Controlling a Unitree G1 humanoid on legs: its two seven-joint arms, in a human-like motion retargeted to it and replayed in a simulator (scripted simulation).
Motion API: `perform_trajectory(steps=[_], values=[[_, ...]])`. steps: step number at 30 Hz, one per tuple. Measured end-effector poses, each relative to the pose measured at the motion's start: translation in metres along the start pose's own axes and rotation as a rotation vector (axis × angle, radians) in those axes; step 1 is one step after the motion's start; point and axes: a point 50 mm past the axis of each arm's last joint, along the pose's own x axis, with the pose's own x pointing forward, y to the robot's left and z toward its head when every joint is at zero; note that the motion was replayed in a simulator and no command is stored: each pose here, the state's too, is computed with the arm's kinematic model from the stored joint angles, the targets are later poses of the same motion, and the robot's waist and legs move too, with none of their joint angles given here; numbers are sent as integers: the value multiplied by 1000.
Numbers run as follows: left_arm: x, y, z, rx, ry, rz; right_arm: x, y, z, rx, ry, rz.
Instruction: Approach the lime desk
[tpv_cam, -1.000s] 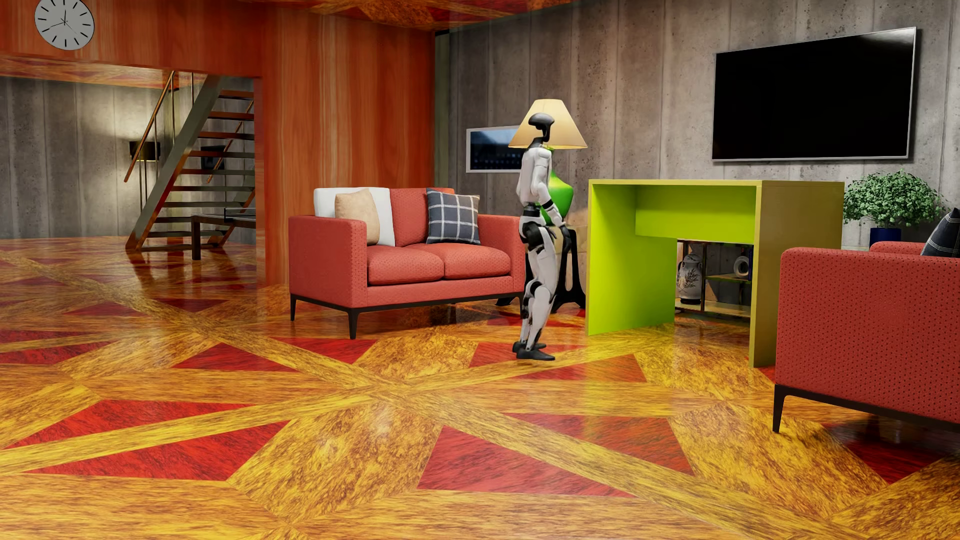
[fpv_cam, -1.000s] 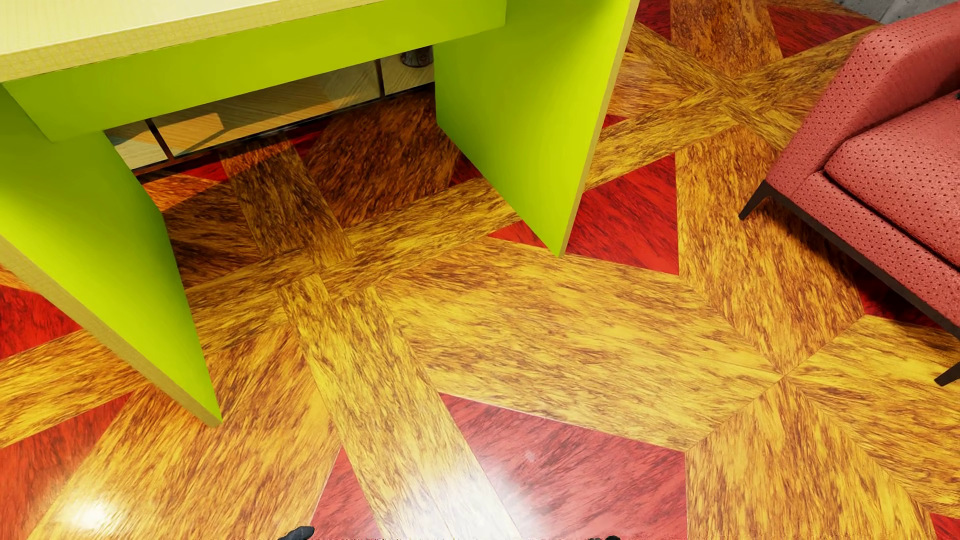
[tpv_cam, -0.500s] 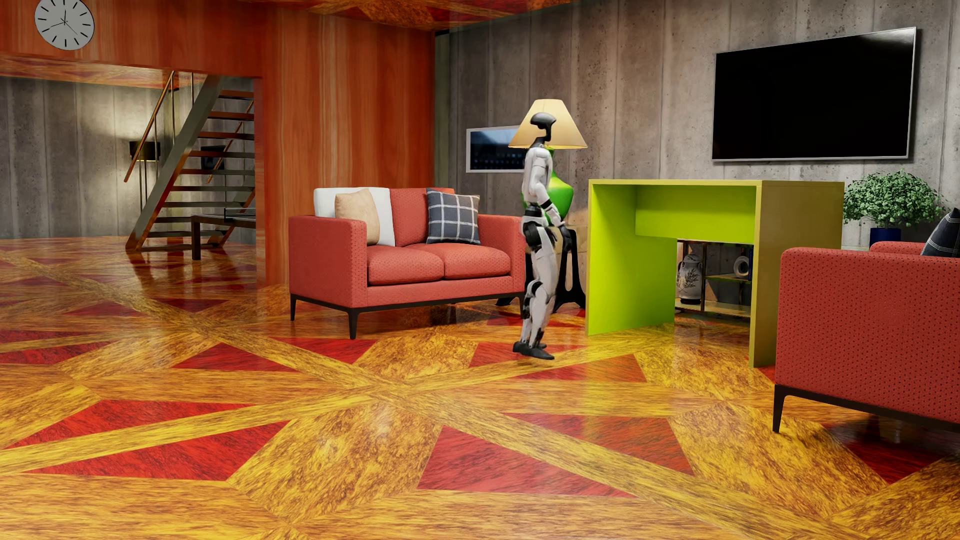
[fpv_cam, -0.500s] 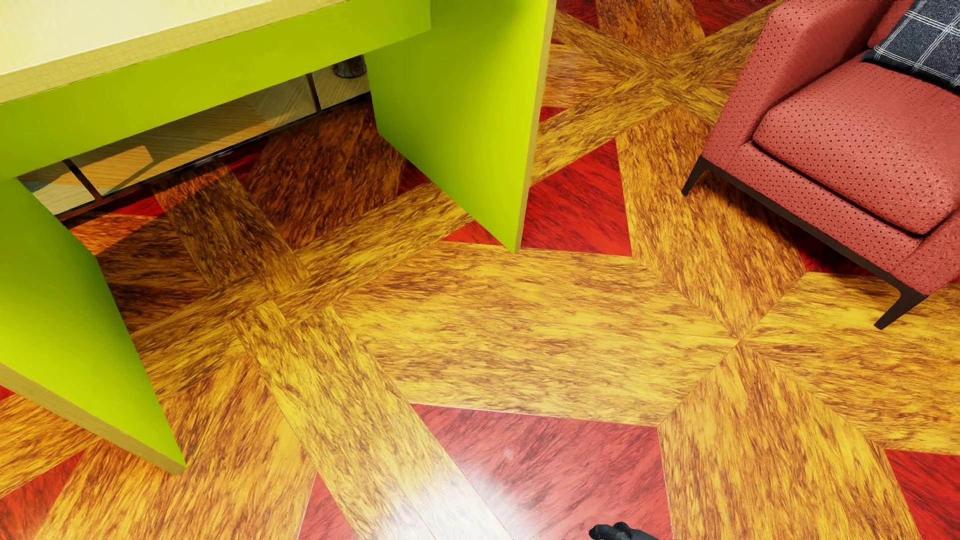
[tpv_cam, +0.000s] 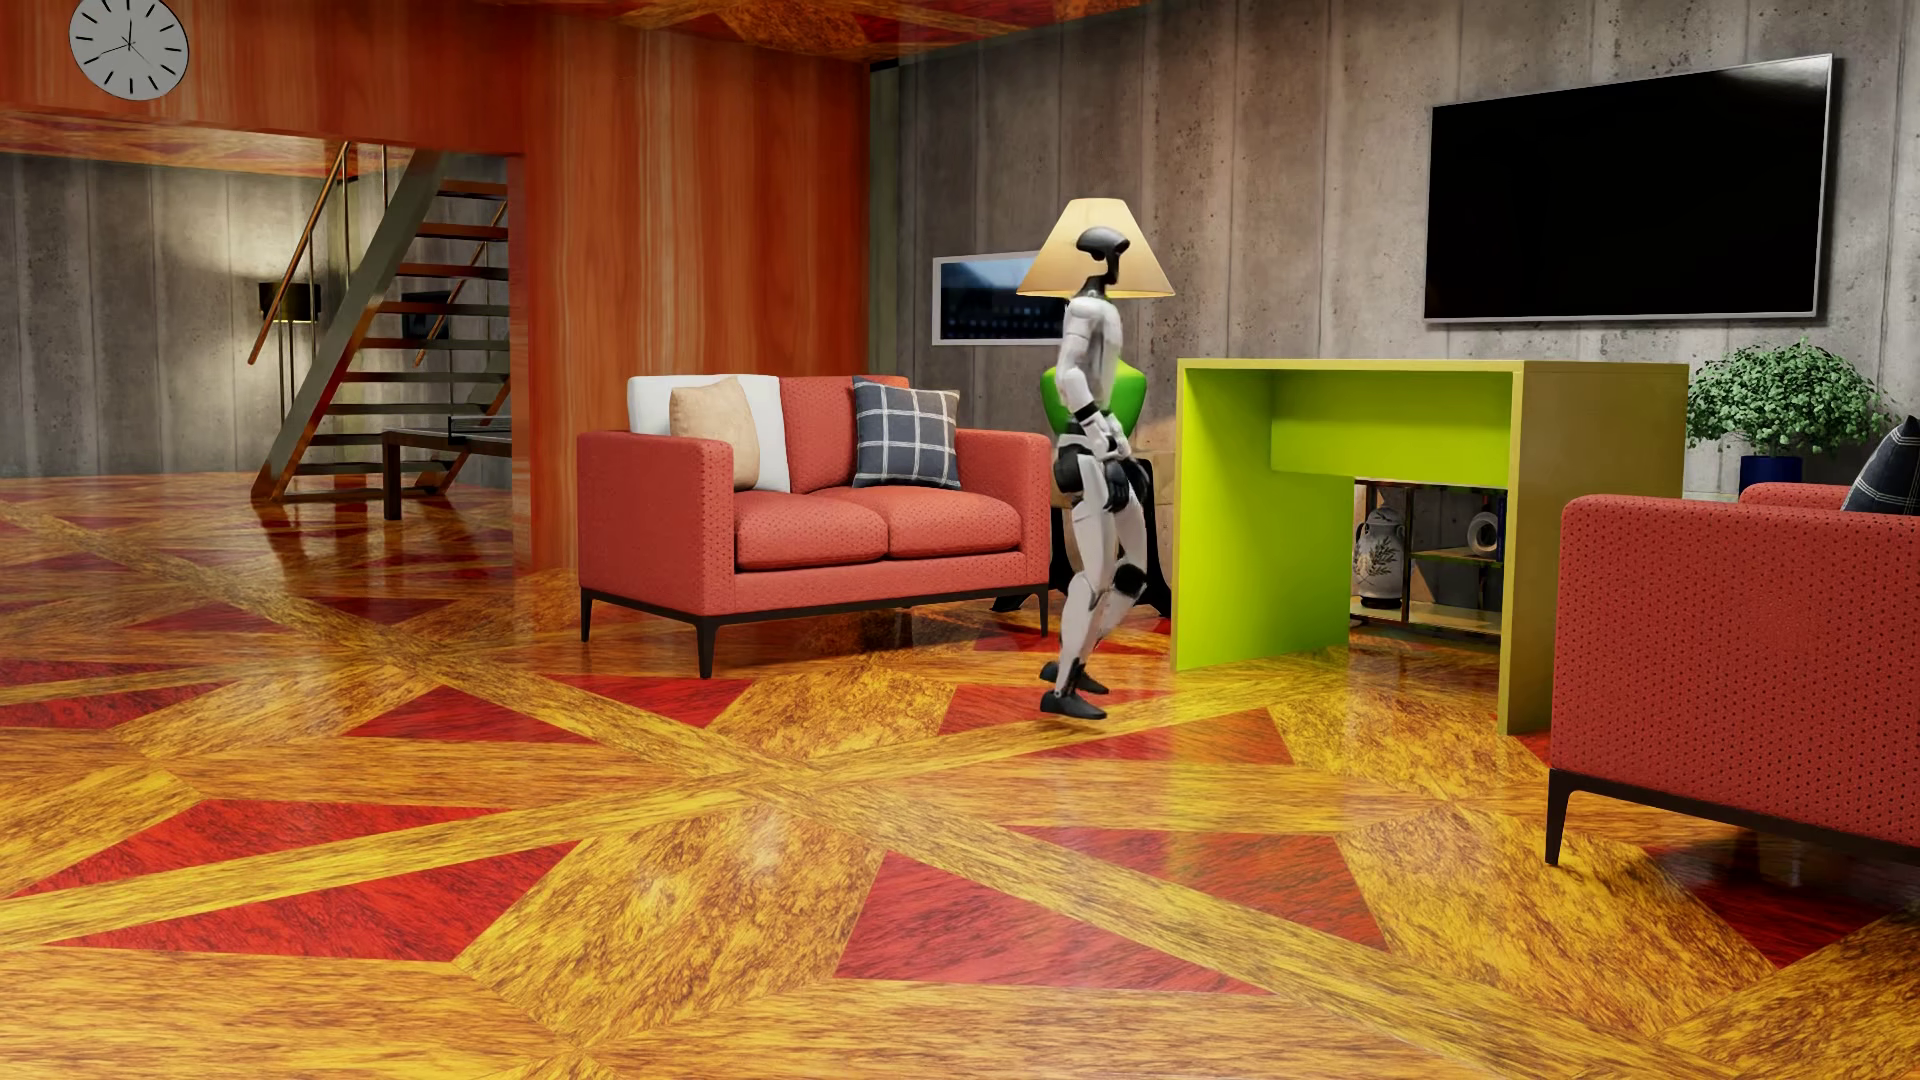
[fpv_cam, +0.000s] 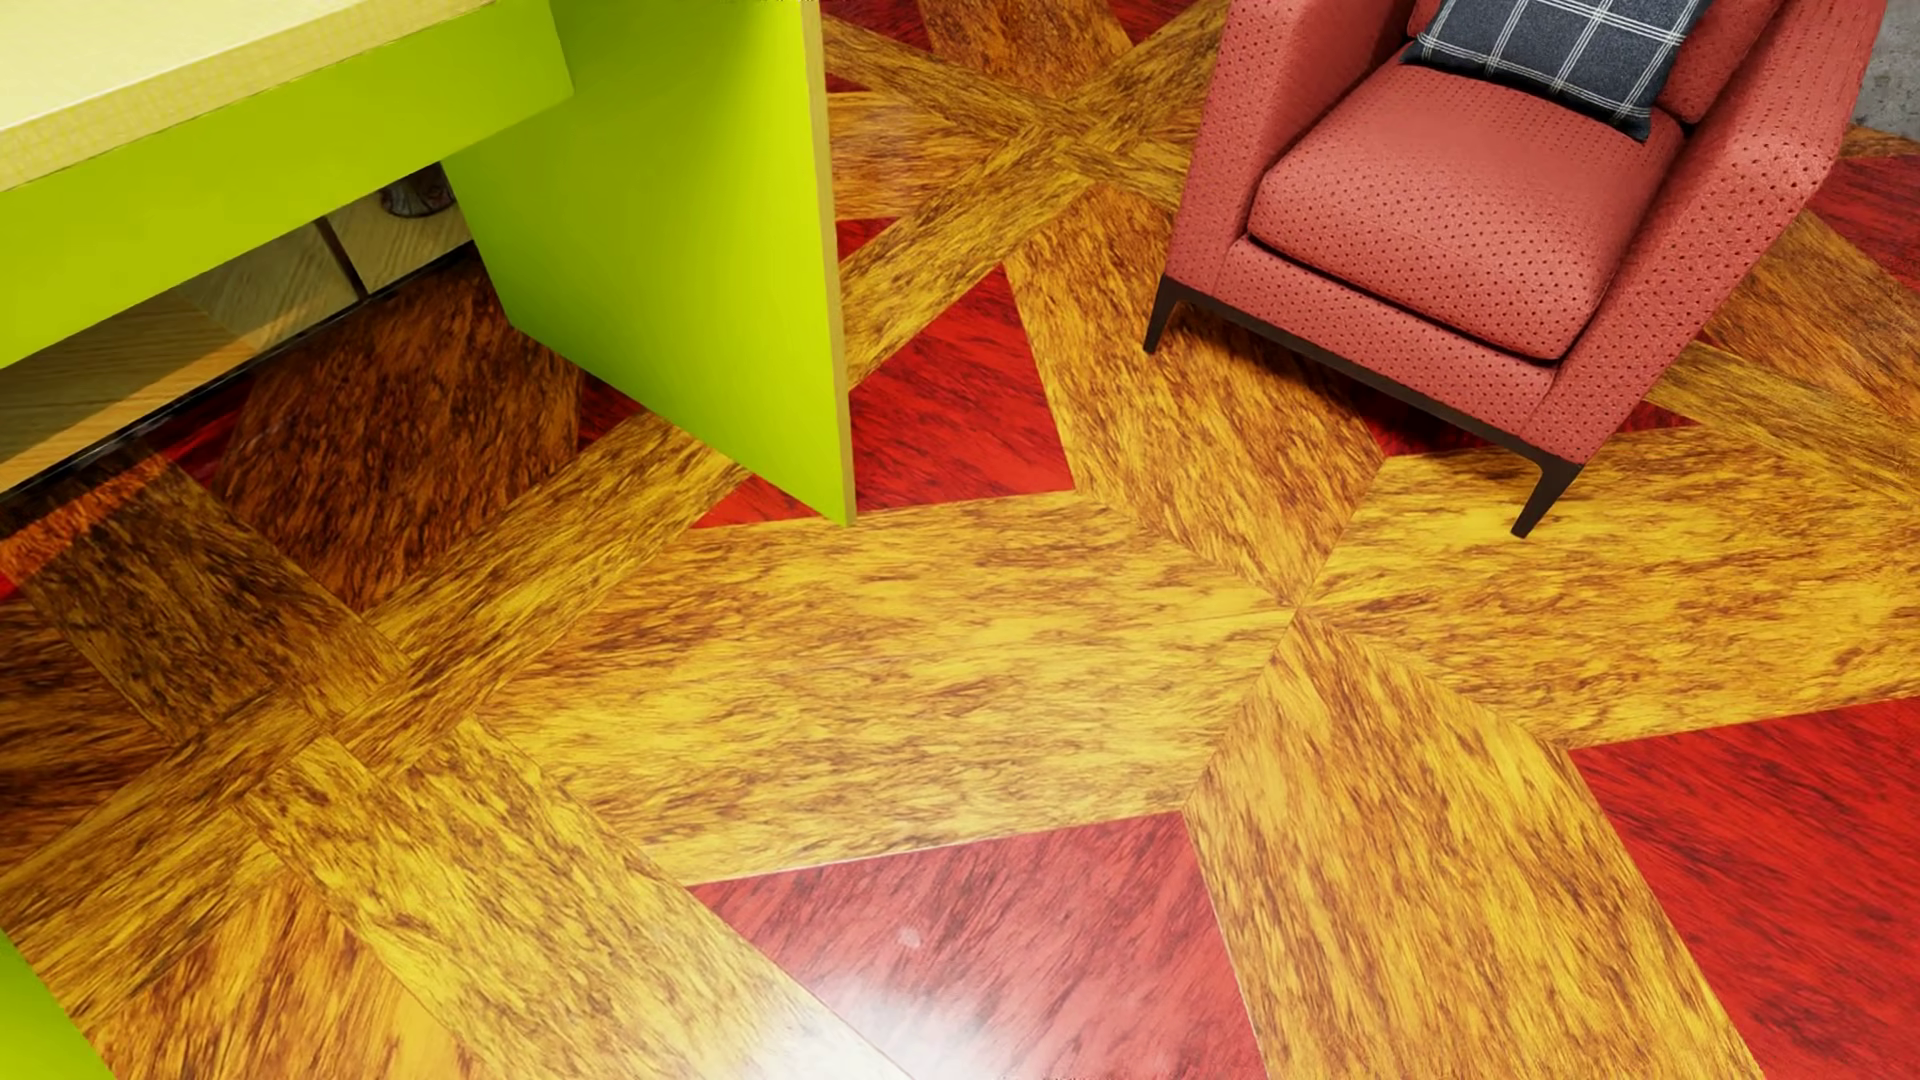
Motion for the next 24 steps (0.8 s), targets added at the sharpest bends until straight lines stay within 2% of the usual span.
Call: perform_trajectory(steps=[8,13,19,24], values=[[-7,-16,-29,13,95,-68,3,-21,0,28,-4,-65],[-6,-21,-25,125,68,-106,3,-16,-11,88,38,-70],[1,5,-3,36,-5,21,0,12,-27,90,104,45],[2,13,11,45,-80,43,-3,15,-34,249,126,32]])
